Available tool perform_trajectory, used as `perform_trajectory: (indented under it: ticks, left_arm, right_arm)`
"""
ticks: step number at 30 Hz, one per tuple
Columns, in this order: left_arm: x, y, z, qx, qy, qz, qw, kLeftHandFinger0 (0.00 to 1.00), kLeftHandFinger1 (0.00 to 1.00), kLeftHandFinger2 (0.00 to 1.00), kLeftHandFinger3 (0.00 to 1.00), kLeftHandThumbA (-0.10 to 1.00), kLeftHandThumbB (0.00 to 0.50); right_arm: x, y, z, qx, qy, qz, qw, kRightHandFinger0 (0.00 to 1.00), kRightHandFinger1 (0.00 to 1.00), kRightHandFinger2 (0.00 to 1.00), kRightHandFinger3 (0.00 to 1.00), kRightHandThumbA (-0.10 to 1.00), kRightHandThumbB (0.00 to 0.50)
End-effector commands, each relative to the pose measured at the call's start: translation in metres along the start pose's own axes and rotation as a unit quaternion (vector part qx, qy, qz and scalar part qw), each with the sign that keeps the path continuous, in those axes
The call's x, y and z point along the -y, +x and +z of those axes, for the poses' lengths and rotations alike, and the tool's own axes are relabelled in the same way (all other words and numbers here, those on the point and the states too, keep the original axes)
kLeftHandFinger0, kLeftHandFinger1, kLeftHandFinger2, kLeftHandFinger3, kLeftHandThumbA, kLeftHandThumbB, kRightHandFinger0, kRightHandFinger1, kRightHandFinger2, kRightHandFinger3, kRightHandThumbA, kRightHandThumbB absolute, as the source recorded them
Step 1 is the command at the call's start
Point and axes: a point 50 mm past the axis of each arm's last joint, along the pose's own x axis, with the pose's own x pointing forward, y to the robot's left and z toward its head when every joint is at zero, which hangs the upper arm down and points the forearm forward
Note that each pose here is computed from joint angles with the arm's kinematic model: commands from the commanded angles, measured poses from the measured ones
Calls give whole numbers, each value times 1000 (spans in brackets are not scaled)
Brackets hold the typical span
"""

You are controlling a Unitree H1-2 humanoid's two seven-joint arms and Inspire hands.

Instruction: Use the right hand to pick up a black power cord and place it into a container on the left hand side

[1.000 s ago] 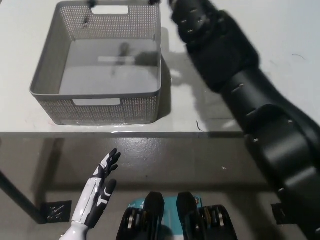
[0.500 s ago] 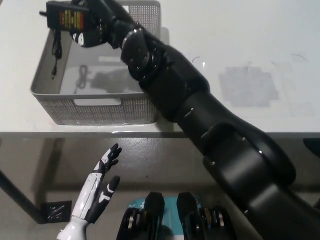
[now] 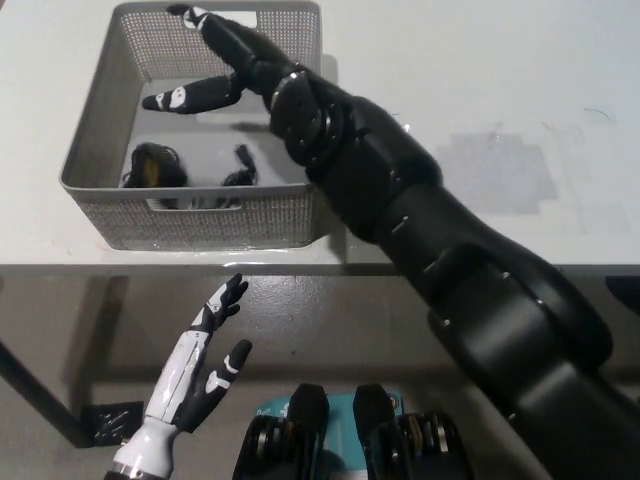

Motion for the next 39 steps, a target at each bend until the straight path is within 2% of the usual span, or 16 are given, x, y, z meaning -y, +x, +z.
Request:
perform_trajectory:
  ticks: [1,4,9,11,13,17,19,21,23,24,26,30,32,34,35,39]
  left_arm:
    - [-3,5,9,18,10,-8,1000,1000,1000,1000,1000,892,113]
    - [-2,4,9,19,15,-8,1000,1000,1000,1000,1000,881,113]
    - [-2,6,10,20,18,-16,1000,1000,1000,1000,1000,884,119]
    - [-3,9,12,22,24,-19,999,1000,1000,1000,1000,872,111]
    - [-5,11,12,24,23,-21,999,1000,1000,1000,1000,858,106]
    - [-5,13,12,24,25,-24,999,1000,1000,1000,1000,856,118]
    - [-5,12,11,24,23,-24,999,1000,1000,1000,1000,870,118]
    - [-5,11,10,23,24,-24,999,1000,1000,1000,1000,909,126]
    - [-6,11,11,24,20,-24,999,1000,1000,1000,1000,929,120]
    - [-6,10,11,23,17,-20,999,1000,1000,1000,1000,973,143]
    - [-10,10,11,24,15,-11,1000,1000,1000,1000,1000,1000,146]
    - [-12,11,7,27,-3,-1,1000,1000,1000,1000,1000,1000,194]
    - [-13,10,5,26,-3,1,1000,1000,1000,1000,1000,1000,227]
    - [-13,7,5,23,-10,4,1000,1000,1000,1000,1000,1000,233]
    - [-13,5,4,21,-16,5,1000,1000,1000,1000,1000,1000,239]
    - [-14,6,3,23,-12,11,1000,1000,1000,1000,1000,1000,238]
  right_arm:
    - [25,1,13,22,-9,-4,1000,1000,1000,1000,1000,1000,456]
    - [29,-1,10,23,0,-9,1000,1000,1000,1000,1000,1000,468]
    - [54,-13,12,77,81,-53,992,1000,1000,1000,1000,1000,436]
    - [79,-28,21,128,111,-93,981,1000,1000,1000,1000,1000,417]
    - [100,-45,30,151,141,-122,971,1000,1000,1000,1000,1000,447]
    - [132,-83,34,206,178,-168,947,1000,1000,1000,1000,1000,457]
    - [146,-113,32,248,212,-190,926,1000,1000,1000,1000,1000,434]
    - [154,-136,26,267,215,-209,916,1000,1000,1000,1000,1000,448]
    - [159,-160,16,279,217,-223,908,1000,1000,1000,1000,1000,430]
    - [157,-180,5,287,227,-230,902,1000,1000,1000,1000,1000,379]
    - [150,-202,-7,298,241,-237,893,1000,1000,1000,1000,1000,355]
    - [112,-245,-39,302,263,-244,883,1000,1000,1000,1000,1000,335]
    - [89,-266,-58,288,267,-238,888,1000,1000,1000,1000,1000,351]
    - [69,-280,-72,268,265,-238,895,1000,1000,1000,1000,1000,355]
    - [57,-287,-80,264,273,-229,896,1000,1000,1000,1000,1000,326]
    - [24,-302,-104,232,317,-214,895,1000,1000,1000,1000,1000,357]
